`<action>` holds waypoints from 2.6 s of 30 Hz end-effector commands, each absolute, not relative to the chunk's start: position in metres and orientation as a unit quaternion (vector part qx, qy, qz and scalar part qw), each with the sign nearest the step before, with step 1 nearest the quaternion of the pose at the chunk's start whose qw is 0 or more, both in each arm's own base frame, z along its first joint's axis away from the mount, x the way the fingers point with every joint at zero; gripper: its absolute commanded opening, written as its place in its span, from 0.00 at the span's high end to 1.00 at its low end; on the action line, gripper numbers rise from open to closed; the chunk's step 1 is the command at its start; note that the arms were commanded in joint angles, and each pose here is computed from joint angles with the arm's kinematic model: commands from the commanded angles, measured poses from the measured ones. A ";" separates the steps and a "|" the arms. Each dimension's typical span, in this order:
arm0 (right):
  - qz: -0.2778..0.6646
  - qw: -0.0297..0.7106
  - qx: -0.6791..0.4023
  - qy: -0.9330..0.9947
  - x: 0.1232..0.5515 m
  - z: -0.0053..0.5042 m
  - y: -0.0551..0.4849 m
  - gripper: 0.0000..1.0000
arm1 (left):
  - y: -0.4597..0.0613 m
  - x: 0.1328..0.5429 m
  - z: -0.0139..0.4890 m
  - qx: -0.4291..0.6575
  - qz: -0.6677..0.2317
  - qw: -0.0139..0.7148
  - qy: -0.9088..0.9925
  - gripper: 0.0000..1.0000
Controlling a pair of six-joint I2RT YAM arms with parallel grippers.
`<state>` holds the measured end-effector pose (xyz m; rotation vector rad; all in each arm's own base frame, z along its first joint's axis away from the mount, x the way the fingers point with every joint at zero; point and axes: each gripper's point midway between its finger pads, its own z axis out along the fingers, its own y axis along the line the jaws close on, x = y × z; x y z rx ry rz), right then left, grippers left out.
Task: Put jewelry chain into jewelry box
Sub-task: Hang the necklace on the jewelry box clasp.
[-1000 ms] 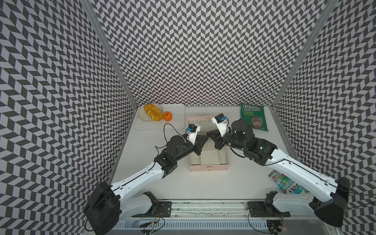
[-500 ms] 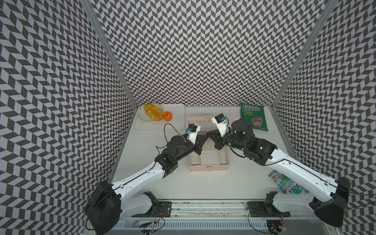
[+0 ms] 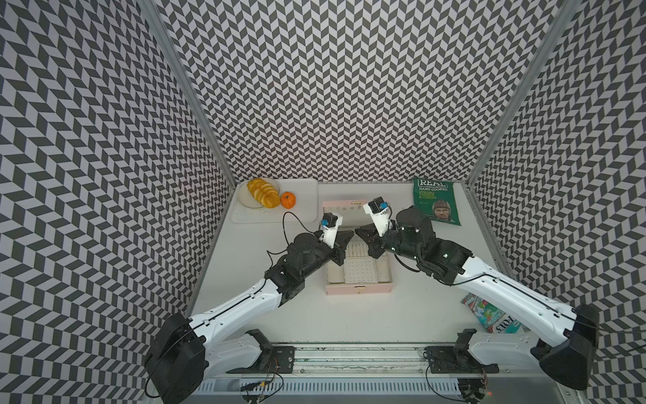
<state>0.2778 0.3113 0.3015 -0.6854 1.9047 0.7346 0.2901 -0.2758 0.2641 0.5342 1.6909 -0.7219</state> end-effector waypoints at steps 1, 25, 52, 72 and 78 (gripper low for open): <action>0.313 0.511 -0.275 0.752 0.292 0.316 0.318 1.00 | -0.269 0.298 0.274 0.220 -0.285 0.585 0.727 1.00; 0.304 0.487 -0.269 0.773 0.368 0.267 0.345 1.00 | -0.250 0.369 0.253 0.180 -0.257 0.569 0.760 1.00; 0.310 0.490 -0.235 0.780 0.417 0.262 0.340 1.00 | -0.246 0.409 0.257 0.153 -0.257 0.573 0.763 1.00; 0.320 0.503 -0.204 0.777 0.421 0.271 0.334 1.00 | -0.238 0.409 0.267 0.127 -0.253 0.581 0.763 1.00; 0.321 0.504 -0.193 0.778 0.423 0.271 0.333 1.00 | -0.237 0.409 0.275 0.122 -0.257 0.588 0.757 1.00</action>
